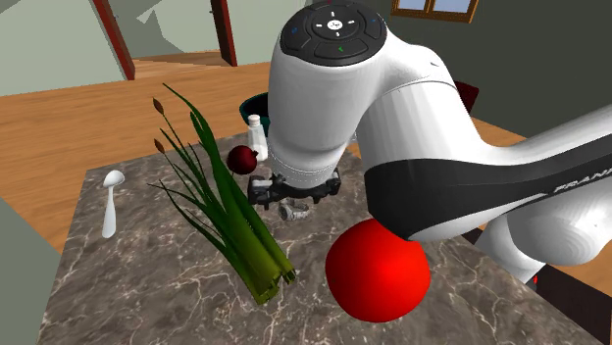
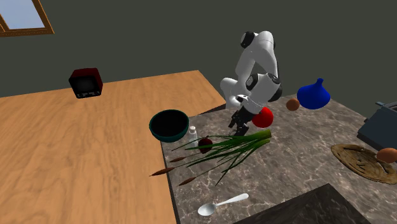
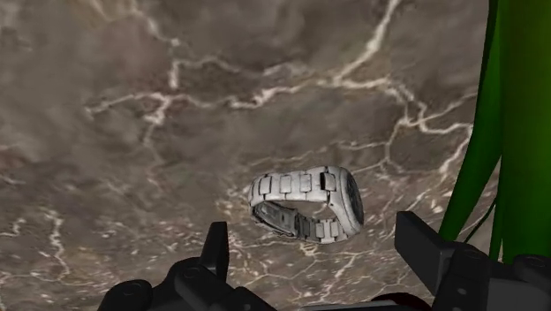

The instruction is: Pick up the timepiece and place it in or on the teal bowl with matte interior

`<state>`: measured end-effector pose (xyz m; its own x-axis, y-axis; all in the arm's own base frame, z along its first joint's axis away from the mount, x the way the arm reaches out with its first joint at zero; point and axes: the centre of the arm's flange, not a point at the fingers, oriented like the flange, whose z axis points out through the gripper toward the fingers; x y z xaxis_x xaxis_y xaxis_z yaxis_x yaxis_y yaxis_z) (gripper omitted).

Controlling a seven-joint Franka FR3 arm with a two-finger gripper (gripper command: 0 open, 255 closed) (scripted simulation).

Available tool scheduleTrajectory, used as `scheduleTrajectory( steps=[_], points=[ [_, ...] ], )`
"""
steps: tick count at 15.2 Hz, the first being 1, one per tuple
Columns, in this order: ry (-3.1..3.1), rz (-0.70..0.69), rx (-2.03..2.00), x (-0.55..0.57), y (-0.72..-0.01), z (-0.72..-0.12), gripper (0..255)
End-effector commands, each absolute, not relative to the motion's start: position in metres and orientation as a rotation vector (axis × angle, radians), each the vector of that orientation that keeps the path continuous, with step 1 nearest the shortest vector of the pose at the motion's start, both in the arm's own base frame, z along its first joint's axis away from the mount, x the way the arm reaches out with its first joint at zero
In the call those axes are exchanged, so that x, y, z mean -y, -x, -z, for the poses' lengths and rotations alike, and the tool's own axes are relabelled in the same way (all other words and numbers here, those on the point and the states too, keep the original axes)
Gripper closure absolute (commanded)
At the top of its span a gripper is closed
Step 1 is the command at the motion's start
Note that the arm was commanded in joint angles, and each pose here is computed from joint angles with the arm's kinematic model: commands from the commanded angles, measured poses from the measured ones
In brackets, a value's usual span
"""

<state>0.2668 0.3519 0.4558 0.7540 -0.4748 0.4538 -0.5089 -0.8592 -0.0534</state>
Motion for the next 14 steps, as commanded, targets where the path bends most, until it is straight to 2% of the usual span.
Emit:
scheduleTrajectory(
  steps=[1, 4, 5, 14],
  points=[
    [-2.868, -0.698, 0.803, -0.3503, -0.2676, -0.4497, 0],
    [-2.868, -0.698, 0.803, -0.3503, -0.2676, -0.4497, 0],
    [-2.868, -0.698, 0.803, -0.3506, -0.2666, -0.4498, 255],
    [-2.868, -0.698, 0.803, -0.3503, -0.2676, -0.4497, 255]
  ],
)
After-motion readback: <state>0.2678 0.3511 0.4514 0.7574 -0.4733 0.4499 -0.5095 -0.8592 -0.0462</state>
